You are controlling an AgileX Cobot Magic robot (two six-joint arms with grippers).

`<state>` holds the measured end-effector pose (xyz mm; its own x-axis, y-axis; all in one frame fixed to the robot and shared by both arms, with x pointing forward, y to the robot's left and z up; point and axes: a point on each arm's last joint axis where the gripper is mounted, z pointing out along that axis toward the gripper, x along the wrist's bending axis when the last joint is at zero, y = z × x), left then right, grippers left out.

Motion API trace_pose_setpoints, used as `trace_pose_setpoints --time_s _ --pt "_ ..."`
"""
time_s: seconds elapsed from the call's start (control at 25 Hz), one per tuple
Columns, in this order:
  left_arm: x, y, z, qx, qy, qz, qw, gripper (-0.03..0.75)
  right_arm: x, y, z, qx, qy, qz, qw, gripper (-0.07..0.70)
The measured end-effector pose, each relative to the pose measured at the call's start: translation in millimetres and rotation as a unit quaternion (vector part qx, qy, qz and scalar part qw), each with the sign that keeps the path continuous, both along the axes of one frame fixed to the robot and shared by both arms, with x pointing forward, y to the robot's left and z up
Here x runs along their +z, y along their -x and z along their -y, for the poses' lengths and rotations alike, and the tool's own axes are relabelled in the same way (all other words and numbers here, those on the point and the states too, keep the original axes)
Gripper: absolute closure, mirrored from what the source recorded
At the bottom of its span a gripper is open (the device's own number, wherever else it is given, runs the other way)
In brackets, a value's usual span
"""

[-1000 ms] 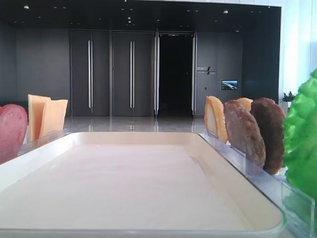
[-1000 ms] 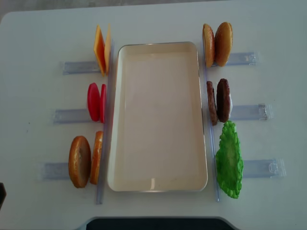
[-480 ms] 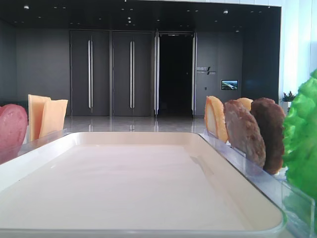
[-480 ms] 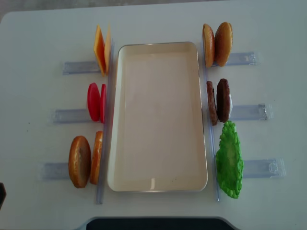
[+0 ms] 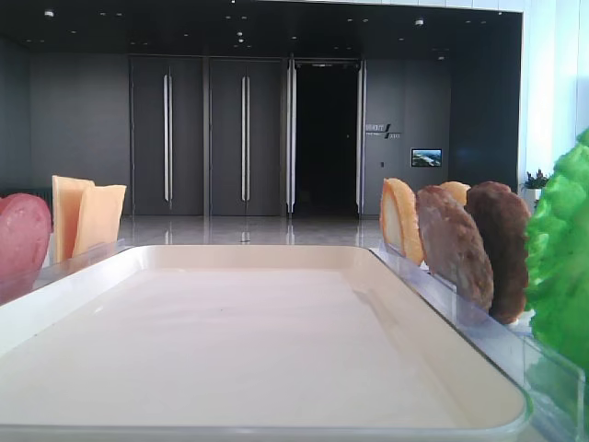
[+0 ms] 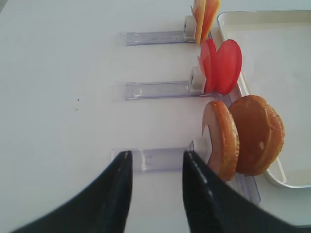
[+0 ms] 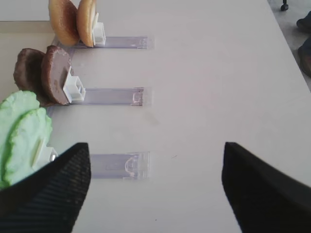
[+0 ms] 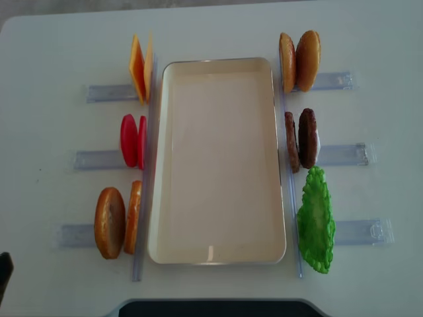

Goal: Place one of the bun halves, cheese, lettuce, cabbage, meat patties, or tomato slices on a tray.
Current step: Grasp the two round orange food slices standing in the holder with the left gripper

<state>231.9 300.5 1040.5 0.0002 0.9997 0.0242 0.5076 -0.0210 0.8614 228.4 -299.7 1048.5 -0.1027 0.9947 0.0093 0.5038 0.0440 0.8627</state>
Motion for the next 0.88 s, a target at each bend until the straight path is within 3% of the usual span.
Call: trace_pose_setpoints --time_s 0.08,0.52,0.68,0.88 --pt "0.0 0 -1 0.002 -0.004 0.000 1.0000 0.320 0.0 0 0 0.000 0.000 0.000 1.0000 0.100" --pt "0.0 -1 -3 0.014 -0.007 -0.006 0.9999 0.269 0.0 0 0 0.000 0.000 0.000 1.0000 0.100" --pt "5.2 -8 -3 0.019 0.002 -0.049 0.9986 0.269 0.0 0 0 0.000 0.000 0.000 1.0000 0.100" --pt "18.6 -23 -4 0.027 0.008 -0.121 0.9923 0.269 0.0 0 0 0.000 0.000 0.000 1.0000 0.100"
